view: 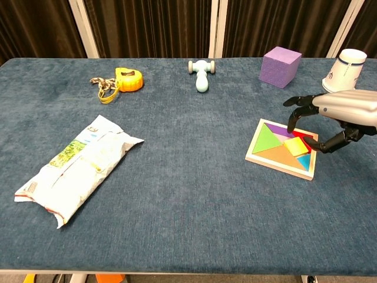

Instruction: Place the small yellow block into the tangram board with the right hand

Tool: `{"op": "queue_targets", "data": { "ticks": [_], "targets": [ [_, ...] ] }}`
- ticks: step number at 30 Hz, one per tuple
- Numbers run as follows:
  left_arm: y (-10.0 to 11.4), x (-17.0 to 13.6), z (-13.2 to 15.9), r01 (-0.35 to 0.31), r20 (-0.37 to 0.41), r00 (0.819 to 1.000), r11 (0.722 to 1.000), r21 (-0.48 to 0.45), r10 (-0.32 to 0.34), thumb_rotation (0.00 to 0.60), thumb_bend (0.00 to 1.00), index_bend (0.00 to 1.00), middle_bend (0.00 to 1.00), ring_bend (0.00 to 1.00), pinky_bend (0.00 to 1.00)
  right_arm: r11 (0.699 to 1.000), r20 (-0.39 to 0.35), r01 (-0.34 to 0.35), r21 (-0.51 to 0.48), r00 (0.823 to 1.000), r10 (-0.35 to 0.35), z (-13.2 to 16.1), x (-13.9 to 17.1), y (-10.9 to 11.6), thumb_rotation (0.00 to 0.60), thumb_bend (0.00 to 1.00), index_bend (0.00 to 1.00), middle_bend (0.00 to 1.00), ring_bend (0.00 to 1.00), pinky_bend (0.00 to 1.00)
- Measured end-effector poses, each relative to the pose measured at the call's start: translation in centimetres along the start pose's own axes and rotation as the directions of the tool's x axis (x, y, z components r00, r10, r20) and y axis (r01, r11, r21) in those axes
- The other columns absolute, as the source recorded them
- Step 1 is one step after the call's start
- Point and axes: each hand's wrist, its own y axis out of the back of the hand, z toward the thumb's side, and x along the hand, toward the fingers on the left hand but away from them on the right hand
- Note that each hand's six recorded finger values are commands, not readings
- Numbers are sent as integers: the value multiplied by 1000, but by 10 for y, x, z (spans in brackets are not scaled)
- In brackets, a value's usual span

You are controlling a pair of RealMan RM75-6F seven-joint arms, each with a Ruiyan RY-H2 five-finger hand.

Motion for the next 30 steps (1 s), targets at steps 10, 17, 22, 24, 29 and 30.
{"op": "queue_targets", "data": {
  "ticks": [10,17,22,24,29,30],
  "targets": [
    [0,0,0,1,0,1000,1000,0,-1,600,0,76,32,0,42,1000,-6,-3,4,1000,3,3,3,-3,383,520,346,0,0,0],
    [-1,0,0,4,0,1000,1000,1,-4,600,0,76,32,0,42,1000,0,-6,3,1000,6,3,5,-5,383,520,366,0,0,0],
    [0,0,0,-2,0,1000,1000,1,2,600,0,76,32,0,42,999,0,35,-10,999,-35,3,8,5,386,508,360,0,0,0],
    [1,0,0,-4,1,1000,1000,1,4,600,0,76,32,0,42,998,6,60,-14,998,-60,0,13,12,405,482,304,0,0,0],
    [4,0,0,-13,-1,1000,1000,1,13,600,0,76,32,0,42,988,49,155,-15,987,-155,-15,40,28,519,306,6,0,0,0],
    [5,0,1,-17,-1,1000,1000,-1,17,600,0,77,32,0,42,982,67,190,-10,980,-189,-20,50,31,544,269,0,0,0,0]
  ]
}}
